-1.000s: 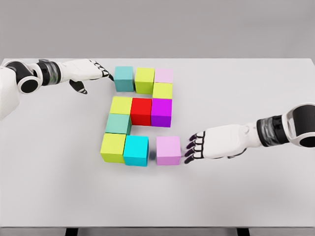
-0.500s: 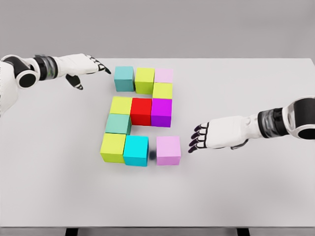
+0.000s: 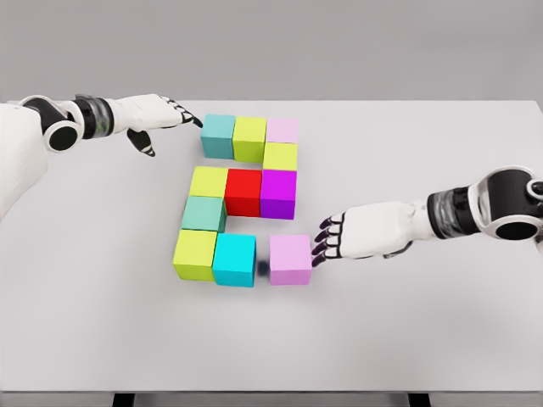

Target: Assemble the squares on the desktop into the number 2

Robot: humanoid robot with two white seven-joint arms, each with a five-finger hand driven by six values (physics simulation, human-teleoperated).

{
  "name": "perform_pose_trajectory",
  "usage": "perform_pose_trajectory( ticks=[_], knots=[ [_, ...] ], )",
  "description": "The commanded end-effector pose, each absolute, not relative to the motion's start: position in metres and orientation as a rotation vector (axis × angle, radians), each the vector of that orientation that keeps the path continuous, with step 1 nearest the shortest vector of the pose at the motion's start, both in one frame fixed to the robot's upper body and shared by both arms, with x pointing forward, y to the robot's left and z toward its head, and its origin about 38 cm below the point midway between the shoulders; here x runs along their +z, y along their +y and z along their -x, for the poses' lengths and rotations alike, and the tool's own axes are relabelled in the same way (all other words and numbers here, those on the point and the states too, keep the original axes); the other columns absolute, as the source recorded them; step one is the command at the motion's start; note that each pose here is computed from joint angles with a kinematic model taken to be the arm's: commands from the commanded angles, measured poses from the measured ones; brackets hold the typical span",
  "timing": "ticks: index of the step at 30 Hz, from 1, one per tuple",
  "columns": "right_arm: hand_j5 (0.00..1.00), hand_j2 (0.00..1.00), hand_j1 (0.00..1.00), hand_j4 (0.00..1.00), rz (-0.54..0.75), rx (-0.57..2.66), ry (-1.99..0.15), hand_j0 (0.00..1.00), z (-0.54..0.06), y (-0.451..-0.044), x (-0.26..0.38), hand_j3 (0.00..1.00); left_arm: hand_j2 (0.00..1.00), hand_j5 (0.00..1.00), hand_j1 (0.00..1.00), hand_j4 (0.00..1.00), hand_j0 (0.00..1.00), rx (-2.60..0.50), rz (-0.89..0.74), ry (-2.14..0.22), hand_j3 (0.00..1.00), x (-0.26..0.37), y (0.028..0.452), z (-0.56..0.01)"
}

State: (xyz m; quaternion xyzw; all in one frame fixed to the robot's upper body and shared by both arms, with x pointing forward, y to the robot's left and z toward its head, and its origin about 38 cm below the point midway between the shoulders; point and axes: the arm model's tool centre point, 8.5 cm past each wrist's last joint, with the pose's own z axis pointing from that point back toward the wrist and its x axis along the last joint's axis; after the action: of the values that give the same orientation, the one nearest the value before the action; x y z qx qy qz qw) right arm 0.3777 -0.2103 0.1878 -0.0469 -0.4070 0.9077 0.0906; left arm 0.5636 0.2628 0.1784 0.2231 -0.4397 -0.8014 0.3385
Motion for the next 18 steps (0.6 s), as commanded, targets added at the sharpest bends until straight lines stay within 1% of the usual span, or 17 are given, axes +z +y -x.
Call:
perform_pose_trajectory(
  ticks=[1, 9, 10, 12, 14, 18],
  knots=[
    [0.99, 0.99, 0.99, 0.99, 0.134, 2.699, -1.223, 0.99, -0.377, -0.207, 0.189, 0.99, 0.94, 0.94, 0.94, 0.94, 0.94, -2.08, -0.58, -1.153, 0.94, 0.179, 0.262, -0.564],
    [0.99, 0.99, 0.99, 0.99, 0.129, 2.708, -1.236, 0.99, -0.375, -0.202, 0.19, 0.99, 0.97, 0.97, 0.97, 0.97, 0.97, -2.04, -0.602, -1.155, 0.97, 0.186, 0.278, -0.566],
    [0.99, 0.99, 0.99, 0.99, 0.128, 2.708, -1.236, 0.99, -0.375, -0.202, 0.19, 0.99, 0.99, 0.99, 0.99, 0.99, 0.99, -2.029, -0.61, -1.158, 0.99, 0.19, 0.283, -0.566],
    [0.99, 0.99, 0.99, 0.99, 0.125, 2.714, -1.235, 0.99, -0.374, -0.2, 0.19, 0.99, 1.0, 1.0, 1.0, 1.0, 1.0, -1.994, -0.638, -1.144, 1.0, 0.197, 0.309, -0.563],
    [0.99, 0.99, 0.99, 0.99, 0.125, 2.715, -1.236, 0.99, -0.374, -0.2, 0.19, 0.99, 1.0, 1.0, 1.0, 1.0, 1.0, -1.982, -0.644, -1.153, 1.0, 0.2, 0.311, -0.564],
    [0.99, 0.99, 0.99, 0.99, 0.161, 2.717, -1.203, 0.99, -0.378, -0.208, 0.189, 0.99, 1.0, 1.0, 1.0, 1.0, 1.0, -1.922, -0.691, -1.177, 1.0, 0.219, 0.349, -0.554]
  ],
)
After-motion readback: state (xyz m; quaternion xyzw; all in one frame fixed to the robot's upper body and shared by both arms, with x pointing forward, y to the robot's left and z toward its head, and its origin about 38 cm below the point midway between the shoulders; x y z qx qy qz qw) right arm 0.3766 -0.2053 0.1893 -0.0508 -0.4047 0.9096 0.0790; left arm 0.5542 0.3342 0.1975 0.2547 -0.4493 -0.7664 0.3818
